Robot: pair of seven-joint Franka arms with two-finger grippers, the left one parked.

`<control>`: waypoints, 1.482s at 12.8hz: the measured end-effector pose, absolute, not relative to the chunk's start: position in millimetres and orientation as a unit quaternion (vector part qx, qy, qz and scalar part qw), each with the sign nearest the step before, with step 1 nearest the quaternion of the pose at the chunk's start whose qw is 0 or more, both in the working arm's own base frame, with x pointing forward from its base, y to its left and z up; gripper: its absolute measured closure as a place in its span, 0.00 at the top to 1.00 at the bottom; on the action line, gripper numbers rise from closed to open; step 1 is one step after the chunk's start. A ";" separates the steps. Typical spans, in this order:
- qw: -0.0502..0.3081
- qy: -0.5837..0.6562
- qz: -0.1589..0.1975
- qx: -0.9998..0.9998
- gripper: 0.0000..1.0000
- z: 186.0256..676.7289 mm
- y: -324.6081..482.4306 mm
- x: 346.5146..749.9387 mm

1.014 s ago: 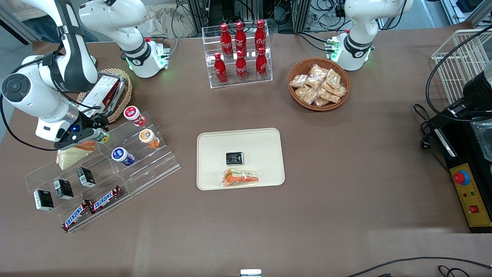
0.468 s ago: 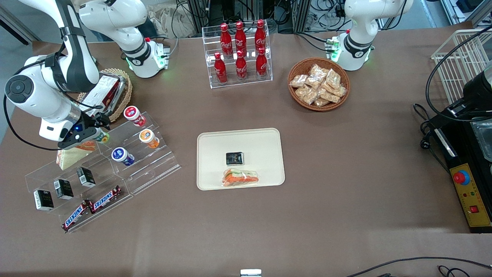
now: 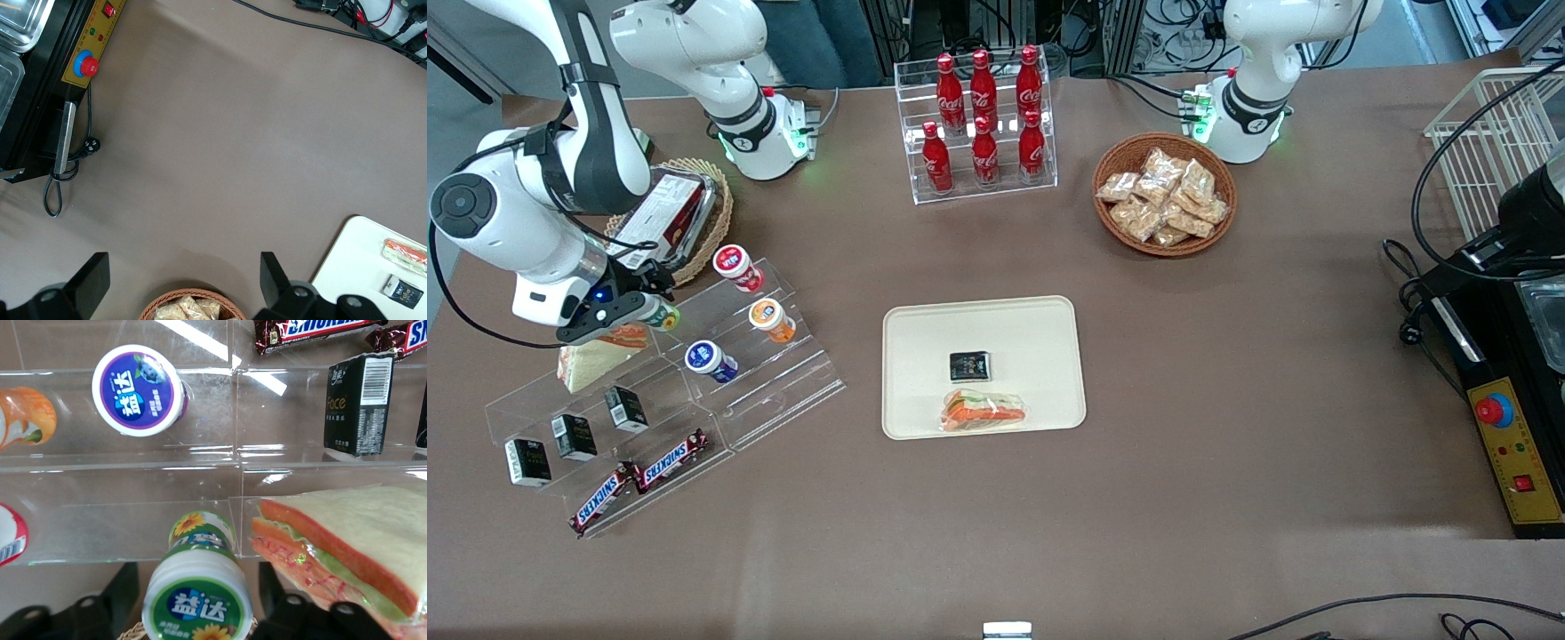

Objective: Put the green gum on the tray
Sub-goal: 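Lift the green gum bottle out of the rack toward the cream tray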

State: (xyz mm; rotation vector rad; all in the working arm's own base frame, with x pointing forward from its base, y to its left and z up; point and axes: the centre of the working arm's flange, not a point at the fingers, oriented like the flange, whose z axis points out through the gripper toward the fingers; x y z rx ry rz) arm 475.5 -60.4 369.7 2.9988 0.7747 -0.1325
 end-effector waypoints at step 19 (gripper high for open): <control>0.015 0.155 -0.018 0.988 0.59 474.5 96.8 489.3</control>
